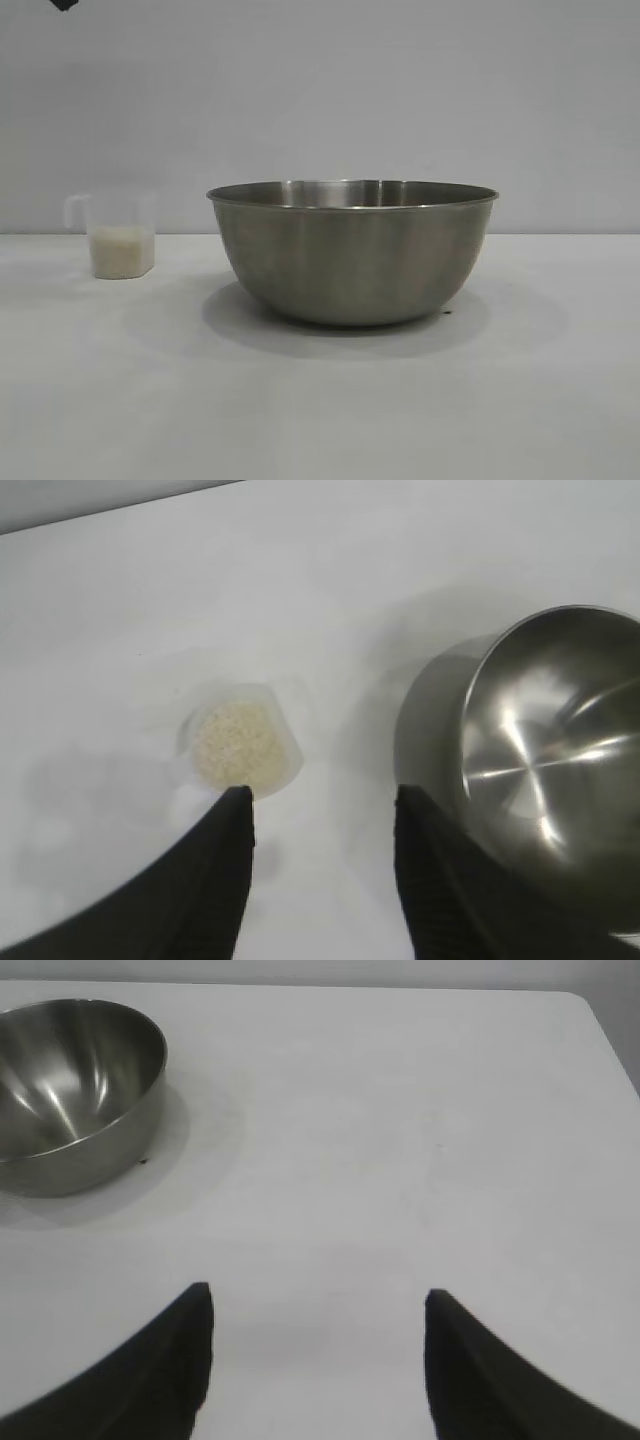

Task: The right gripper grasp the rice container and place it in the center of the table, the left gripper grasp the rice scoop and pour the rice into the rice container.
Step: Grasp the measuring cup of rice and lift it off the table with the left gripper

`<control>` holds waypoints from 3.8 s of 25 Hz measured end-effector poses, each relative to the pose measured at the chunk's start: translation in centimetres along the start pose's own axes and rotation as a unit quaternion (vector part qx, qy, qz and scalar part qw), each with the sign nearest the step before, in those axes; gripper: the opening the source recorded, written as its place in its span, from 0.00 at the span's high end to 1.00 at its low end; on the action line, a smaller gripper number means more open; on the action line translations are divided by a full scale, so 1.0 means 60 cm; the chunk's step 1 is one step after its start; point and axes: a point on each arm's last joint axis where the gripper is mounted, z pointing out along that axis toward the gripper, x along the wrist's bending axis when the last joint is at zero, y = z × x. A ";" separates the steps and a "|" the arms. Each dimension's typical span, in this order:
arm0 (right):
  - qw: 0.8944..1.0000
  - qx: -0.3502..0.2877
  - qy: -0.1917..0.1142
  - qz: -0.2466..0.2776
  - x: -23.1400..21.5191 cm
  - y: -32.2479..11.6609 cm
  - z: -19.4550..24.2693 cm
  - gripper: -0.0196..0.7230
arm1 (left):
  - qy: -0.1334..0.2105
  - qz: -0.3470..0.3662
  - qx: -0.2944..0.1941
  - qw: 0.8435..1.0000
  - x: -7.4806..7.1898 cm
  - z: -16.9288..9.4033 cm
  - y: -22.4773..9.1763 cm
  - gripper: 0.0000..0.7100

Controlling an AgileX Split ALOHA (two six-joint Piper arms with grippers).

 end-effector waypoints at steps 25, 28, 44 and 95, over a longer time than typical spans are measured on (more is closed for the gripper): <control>1.000 0.000 0.001 0.000 0.000 0.000 0.000 0.39 | 0.109 -0.051 -0.074 0.990 0.012 0.051 -0.206 0.54; 1.000 0.000 0.001 0.000 0.000 0.000 0.000 0.39 | 0.122 -0.050 -0.092 0.987 0.012 0.054 -0.215 0.54; 1.000 0.000 0.001 0.000 0.000 0.000 0.000 0.39 | 0.151 -0.005 -0.141 0.979 -0.008 0.070 -0.244 0.54; 1.000 0.000 0.001 0.000 0.000 0.000 0.000 0.39 | 0.188 -0.008 -0.336 0.923 0.020 0.233 -0.355 0.37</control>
